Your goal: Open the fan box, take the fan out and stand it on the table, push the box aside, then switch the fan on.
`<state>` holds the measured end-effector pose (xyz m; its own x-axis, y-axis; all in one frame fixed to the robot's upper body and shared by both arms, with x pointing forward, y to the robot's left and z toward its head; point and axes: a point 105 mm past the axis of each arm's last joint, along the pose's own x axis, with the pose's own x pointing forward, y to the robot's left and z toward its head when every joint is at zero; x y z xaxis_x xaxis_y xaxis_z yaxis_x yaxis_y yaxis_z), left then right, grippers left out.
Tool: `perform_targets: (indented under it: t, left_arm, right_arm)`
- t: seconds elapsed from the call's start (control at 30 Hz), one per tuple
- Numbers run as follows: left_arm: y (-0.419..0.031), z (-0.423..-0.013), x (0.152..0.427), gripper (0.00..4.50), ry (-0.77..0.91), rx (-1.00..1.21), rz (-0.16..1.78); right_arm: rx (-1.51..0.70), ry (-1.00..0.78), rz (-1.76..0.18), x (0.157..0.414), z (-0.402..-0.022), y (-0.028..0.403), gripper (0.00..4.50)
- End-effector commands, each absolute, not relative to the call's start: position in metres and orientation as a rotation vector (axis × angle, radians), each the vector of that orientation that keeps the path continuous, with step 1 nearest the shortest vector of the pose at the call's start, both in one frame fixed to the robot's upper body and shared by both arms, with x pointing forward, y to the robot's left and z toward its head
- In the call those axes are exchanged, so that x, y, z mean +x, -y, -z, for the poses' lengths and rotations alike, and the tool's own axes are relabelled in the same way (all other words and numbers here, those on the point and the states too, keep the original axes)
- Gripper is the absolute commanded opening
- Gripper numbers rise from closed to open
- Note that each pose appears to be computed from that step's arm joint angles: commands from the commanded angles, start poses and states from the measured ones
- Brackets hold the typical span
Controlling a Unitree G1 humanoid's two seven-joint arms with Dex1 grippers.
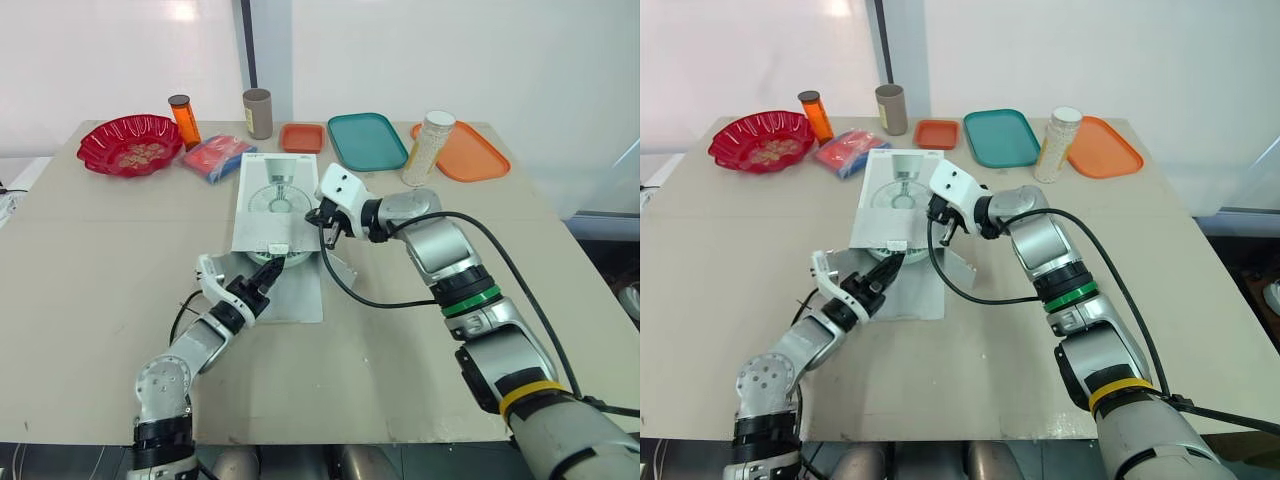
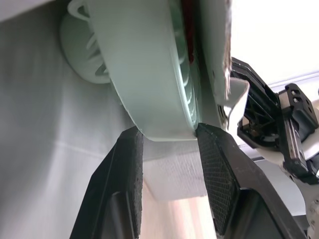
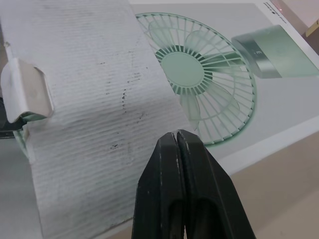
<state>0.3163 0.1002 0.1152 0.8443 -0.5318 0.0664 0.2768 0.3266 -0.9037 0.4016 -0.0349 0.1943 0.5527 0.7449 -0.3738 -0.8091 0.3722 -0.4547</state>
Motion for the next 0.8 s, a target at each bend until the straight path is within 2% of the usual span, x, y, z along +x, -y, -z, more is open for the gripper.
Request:
perform_targets:
  t: [0.03, 0.6, 0.63, 0.7, 0.8]
  left_arm:
    - [-0.104, -0.117, 0.313, 1.65, -0.256, -1.118, 0.532]
    - [-0.116, -0.115, 0.302, 1.65, -0.234, -1.11, 0.499]
    - [-0.115, -0.116, 0.302, 2.27, -0.232, -1.114, 0.508]
    - [-0.113, -0.116, 0.302, 2.67, -0.231, -1.112, 0.515]
    - [-0.113, -0.113, 0.303, 3.8, -0.24, -1.113, 0.502]
  right_arm:
    - [-0.65, -0.102, -0.998, 0.399, -0.196, 0.034, 0.0]
    - [-0.644, -0.1, -1.004, 0.397, -0.194, 0.03, 0.0]
    - [-0.645, -0.1, -1.005, 0.397, -0.194, 0.03, 0.0]
    - [-0.647, -0.098, -1.005, 0.397, -0.194, 0.029, 0.0]
    - [-0.647, -0.097, -1.008, 0.397, -0.194, 0.029, 0.0]
